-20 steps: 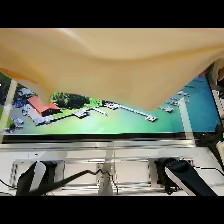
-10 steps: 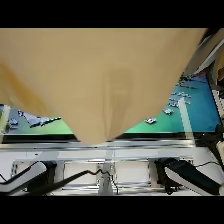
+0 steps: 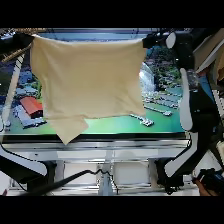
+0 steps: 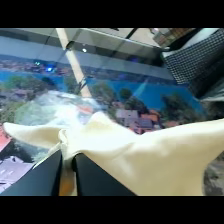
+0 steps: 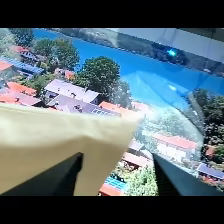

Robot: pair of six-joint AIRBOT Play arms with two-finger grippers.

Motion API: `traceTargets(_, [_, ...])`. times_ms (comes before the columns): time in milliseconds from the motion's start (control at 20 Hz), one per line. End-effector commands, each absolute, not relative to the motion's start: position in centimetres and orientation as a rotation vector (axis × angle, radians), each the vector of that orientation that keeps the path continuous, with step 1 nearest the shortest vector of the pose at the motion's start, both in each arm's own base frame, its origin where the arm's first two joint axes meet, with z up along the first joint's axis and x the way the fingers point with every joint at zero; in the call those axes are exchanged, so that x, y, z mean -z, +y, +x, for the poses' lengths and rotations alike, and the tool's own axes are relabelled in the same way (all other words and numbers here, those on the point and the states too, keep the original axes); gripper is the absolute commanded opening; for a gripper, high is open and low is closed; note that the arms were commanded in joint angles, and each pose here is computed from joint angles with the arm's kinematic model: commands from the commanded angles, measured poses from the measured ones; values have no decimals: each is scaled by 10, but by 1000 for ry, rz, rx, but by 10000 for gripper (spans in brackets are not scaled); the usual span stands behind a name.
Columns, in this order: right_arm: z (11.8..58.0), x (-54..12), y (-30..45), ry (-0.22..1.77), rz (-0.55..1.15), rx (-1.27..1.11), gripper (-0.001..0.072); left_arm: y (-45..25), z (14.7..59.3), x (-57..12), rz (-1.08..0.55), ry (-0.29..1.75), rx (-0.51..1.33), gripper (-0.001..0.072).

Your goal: Fold the clothes and pants, and hang the long-sleeved shirts on hangers.

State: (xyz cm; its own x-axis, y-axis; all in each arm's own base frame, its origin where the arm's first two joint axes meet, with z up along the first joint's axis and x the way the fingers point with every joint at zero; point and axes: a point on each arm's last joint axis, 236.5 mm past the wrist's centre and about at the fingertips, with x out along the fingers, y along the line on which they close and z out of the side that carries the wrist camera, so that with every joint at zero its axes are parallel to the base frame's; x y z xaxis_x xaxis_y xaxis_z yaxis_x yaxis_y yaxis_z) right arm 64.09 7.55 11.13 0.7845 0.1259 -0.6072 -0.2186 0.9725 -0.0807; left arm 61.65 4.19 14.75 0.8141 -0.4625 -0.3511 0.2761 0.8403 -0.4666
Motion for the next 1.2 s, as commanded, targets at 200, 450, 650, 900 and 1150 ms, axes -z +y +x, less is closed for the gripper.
traceTargets(200, [562,6,-21,1186,220,-74,494,180,502,-24,-405,1120,-97,416])
traceTargets(450, [421,12,0,1490,667,-460,504,121,349,8,-663,1470,-12,401])
traceTargets(650, [390,42,15,1498,724,-539,503,53,267,53,-677,1456,-28,648])
traceTargets(900, [383,73,51,1550,639,-619,502,17,249,89,-774,1363,-26,647])
traceTargets(1150, [382,91,58,1569,620,-644,499,11,268,94,-753,1304,-21,633])
